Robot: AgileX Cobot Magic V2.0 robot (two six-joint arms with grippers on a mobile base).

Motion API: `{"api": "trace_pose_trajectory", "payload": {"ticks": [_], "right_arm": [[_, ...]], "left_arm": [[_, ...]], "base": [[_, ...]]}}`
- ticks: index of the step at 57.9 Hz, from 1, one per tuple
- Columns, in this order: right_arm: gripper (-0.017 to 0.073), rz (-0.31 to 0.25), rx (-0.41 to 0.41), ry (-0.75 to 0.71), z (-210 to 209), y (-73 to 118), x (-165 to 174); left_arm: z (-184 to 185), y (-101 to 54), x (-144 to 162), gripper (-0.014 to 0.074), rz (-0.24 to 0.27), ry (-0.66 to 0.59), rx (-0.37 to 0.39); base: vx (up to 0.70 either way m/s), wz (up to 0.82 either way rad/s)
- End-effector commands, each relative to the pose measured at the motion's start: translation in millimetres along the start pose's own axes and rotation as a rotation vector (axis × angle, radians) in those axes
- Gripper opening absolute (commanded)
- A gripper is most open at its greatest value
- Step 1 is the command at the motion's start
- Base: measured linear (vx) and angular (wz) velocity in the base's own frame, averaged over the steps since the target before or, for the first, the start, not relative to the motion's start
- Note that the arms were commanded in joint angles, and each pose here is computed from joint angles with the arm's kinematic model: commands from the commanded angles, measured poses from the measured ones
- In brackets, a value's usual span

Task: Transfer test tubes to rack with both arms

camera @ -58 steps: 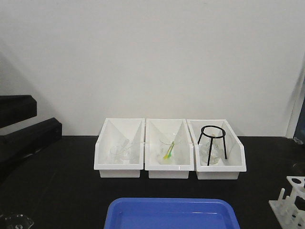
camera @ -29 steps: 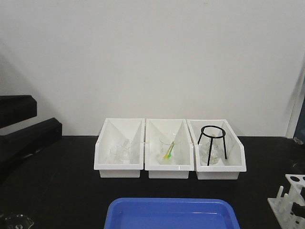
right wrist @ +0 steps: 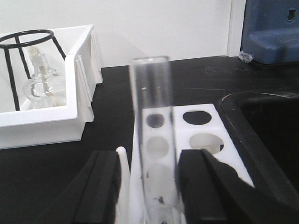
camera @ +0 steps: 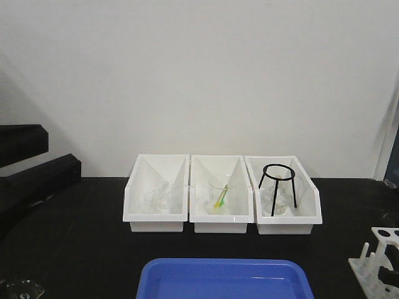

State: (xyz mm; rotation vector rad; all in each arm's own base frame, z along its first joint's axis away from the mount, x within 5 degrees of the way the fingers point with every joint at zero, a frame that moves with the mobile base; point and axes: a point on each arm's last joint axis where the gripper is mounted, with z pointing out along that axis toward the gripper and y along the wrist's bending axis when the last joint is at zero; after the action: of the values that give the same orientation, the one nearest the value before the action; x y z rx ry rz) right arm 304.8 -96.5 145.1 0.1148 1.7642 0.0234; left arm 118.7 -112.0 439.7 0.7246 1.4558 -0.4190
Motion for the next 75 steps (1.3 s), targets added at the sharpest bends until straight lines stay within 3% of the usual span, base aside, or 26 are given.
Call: {"api": "trace_pose_trajectory", "payload": {"ticks": [1,12,24,32,39,45,51,56,63,68,75], "right_arm": [[0.0426,-0.023,-0.015,-0.155,-1.1,-0.2,-25.4],[0.0429,-0.029,-0.047,-0.346,-8.0,3.9,-48.0],[0.0429,-0.029,0.022,-0.508,-29.3,3.9,-90.2],[0.0413,-0.051,-0.015,-0.614,-52.2,14.6,-123.2],[0.0307,0.040,-0.095,-0.632,-80.4,29.0,-152.7],[0.0160,0.070,-0.121,-0.581,-103.9,40.3,-168.7],[-0.0015,0.012,-0.099,-0.505,-131.0,51.6,-179.4],[-0.0013,-0.026,-0.036,-0.449,-149.5,54.9,-183.0],[-0.0012,-0.065,0.021,-0.426,-170.1,58.6,-187.1],[-0.0010,-0.112,0.010,-0.458,-186.0,66.0,-192.3],[-0.0008,-0.131,0.001,-0.497,-199.1,71.7,-196.7]], "left_arm": [[-5.1,2.4,-18.1,0.0403,-0.012,-0.111,-0.007],[-5.1,2.4,-18.1,0.0403,-0.012,-0.111,-0.007],[-5.0,2.4,-17.2,0.0403,-0.012,-0.102,-0.007],[-4.9,2.2,-16.2,0.0403,-0.020,-0.091,-0.005],[-4.8,2.2,-15.8,0.0382,-0.020,-0.086,-0.005],[-4.7,2.1,-14.4,0.0308,-0.020,-0.071,-0.004],[-4.6,2.1,-11.9,0.0148,-0.020,-0.043,-0.004],[-4.5,2.0,-9.5,-0.0024,-0.020,-0.016,-0.003],[-4.5,1.9,-6.3,-0.0022,-0.020,0.019,-0.002],[-4.6,1.8,-4.0,-0.0022,-0.020,0.044,-0.001],[-4.8,1.7,-0.4,-0.0021,-0.020,0.084,-0.001]], "base": [[0.00,0.00],[0.00,0.00],[0.00,0.00],[0.00,0.00],[0.00,0.00],[0.00,0.00],[0.00,0.00],[0.00,0.00],[0.00,0.00],[0.00,0.00],[0.00,0.00]]}}
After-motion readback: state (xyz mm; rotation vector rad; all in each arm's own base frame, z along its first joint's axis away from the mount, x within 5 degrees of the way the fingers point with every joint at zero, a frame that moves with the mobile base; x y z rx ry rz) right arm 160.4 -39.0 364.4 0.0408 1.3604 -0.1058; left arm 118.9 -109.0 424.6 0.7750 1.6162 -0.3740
